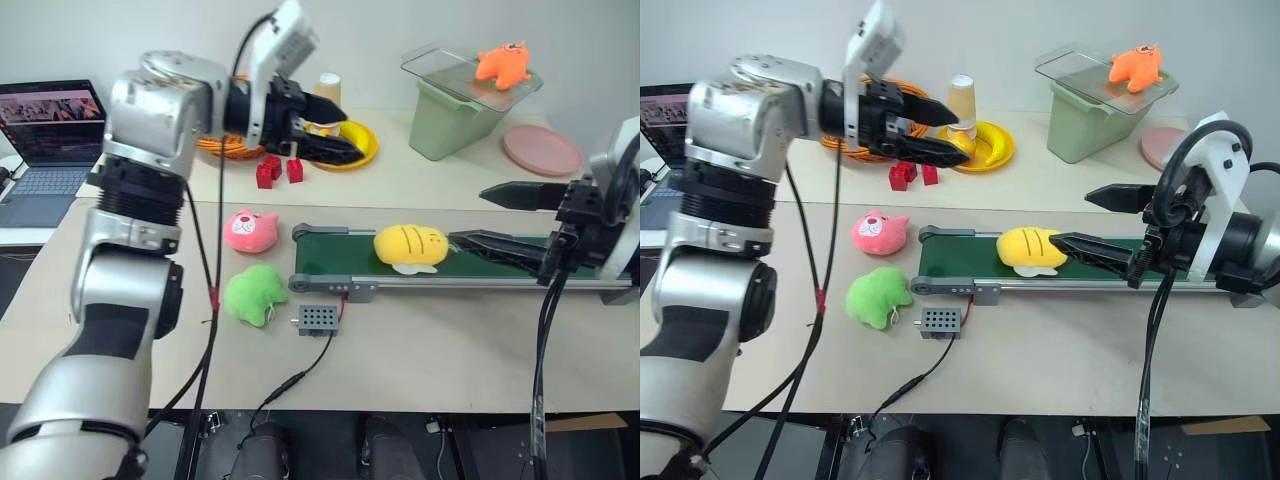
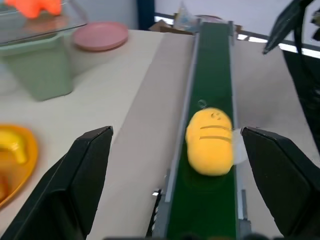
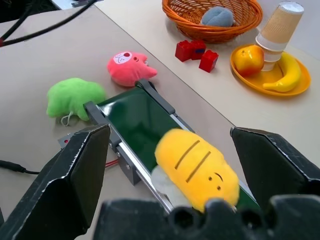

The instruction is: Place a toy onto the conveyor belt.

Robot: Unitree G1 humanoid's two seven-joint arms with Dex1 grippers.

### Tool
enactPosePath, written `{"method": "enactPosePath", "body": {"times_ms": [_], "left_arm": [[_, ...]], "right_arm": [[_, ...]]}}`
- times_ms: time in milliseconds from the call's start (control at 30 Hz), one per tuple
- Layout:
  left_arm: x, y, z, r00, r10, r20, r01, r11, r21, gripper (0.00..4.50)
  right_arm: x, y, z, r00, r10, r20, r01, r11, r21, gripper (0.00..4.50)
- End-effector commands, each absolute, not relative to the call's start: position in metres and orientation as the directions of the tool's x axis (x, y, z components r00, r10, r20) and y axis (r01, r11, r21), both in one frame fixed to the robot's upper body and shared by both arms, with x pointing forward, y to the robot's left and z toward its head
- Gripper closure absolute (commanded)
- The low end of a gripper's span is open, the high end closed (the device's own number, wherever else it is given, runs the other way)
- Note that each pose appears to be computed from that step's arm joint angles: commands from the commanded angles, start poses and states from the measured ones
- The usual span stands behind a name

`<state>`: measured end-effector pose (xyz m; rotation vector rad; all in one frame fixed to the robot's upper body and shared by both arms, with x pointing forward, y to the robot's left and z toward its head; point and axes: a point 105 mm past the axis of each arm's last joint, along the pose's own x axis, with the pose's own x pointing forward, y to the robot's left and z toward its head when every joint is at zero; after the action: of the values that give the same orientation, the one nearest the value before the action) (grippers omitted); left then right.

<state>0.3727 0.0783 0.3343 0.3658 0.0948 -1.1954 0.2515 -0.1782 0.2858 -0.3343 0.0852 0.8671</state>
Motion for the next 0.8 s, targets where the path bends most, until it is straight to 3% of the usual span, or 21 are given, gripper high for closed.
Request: {"method": "enactPosePath", "body": {"times_ms": [33, 133, 267, 367, 600, 800], "left_arm": [[0.385, 0.12, 0.326, 0.553, -0.788, -0.273, 0.831, 0.498, 0.247, 0.12], [0.375, 0.14, 0.31, 0.564, -0.763, -0.315, 0.825, 0.509, 0.244, 0.12], [0.33, 0.166, 0.268, 0.392, -0.806, -0.443, 0.913, 0.281, 0.297, 0.12], [0.306, 0.18, 0.243, 0.318, -0.815, -0.484, 0.947, 0.245, 0.21, 0.12], [0.298, 0.187, 0.212, 0.326, -0.799, -0.506, 0.946, 0.274, 0.176, 0.12], [0.309, 0.183, 0.188, 0.368, -0.765, -0.528, 0.929, 0.277, 0.246, 0.12]], "right_arm": [[0.253, -0.178, 0.296, 0.645, 0.742, -0.184, -0.756, 0.583, -0.298, 0.0], [0.255, -0.178, 0.295, 0.633, 0.75, -0.194, -0.767, 0.571, -0.293, 0.0], [0.258, -0.179, 0.291, 0.616, 0.758, -0.215, -0.782, 0.555, -0.284, 0.0], [0.26, -0.179, 0.287, 0.603, 0.763, -0.233, -0.793, 0.542, -0.277, 0.0], [0.268, -0.176, 0.289, 0.587, 0.781, -0.211, -0.803, 0.528, -0.277, 0.0], [0.268, -0.176, 0.291, 0.593, 0.778, -0.207, -0.798, 0.532, -0.285, 0.0]]}}
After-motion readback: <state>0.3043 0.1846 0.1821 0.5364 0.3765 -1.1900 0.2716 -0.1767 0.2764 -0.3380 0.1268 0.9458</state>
